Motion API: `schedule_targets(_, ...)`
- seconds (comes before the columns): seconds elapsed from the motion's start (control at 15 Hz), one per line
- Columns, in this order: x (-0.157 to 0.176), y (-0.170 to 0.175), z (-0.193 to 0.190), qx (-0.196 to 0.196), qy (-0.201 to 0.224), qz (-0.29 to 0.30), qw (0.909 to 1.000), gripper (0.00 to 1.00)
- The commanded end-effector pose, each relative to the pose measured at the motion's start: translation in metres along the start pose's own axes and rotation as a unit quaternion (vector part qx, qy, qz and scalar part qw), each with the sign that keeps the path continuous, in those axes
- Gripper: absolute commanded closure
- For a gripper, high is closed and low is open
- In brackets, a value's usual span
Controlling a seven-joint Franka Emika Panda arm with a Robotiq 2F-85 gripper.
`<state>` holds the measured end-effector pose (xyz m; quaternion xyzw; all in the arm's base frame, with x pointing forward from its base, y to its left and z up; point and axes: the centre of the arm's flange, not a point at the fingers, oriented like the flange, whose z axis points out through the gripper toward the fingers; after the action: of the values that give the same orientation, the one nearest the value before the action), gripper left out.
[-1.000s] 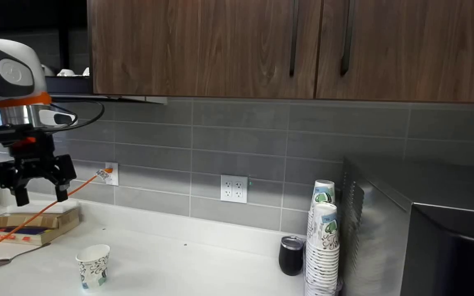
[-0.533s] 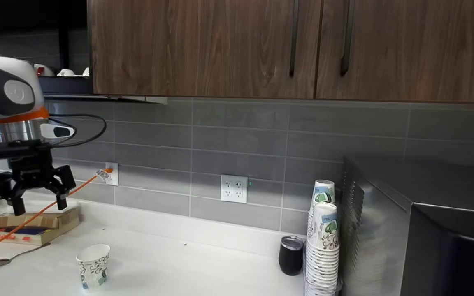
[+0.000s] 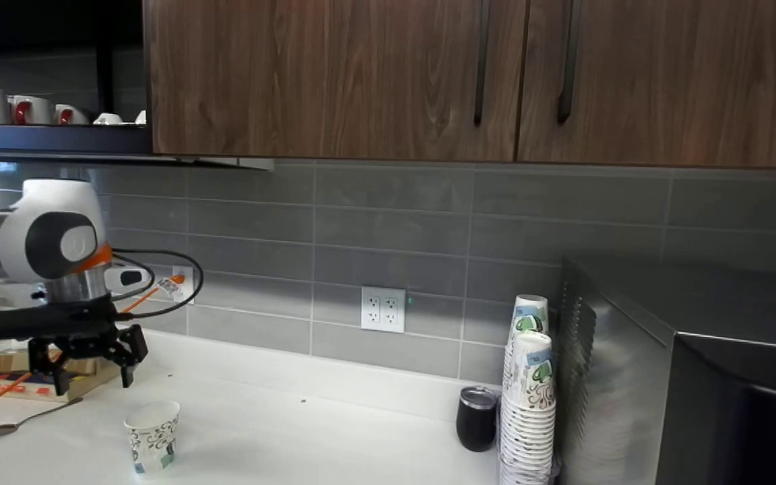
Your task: Pick up the coffee cup from the left side of the counter and place it in the open upper cabinet.
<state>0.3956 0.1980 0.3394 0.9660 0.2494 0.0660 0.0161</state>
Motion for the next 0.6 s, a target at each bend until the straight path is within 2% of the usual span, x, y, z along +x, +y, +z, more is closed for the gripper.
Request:
schedule_targets(0.0,0.024,0.009,0.045,0.015,0.006,-0.023,0.9996,0.0)
schedule_targets(0.53,0.038,0.007,0.096,0.019,-0.002,-0.049,0.9986,0.0)
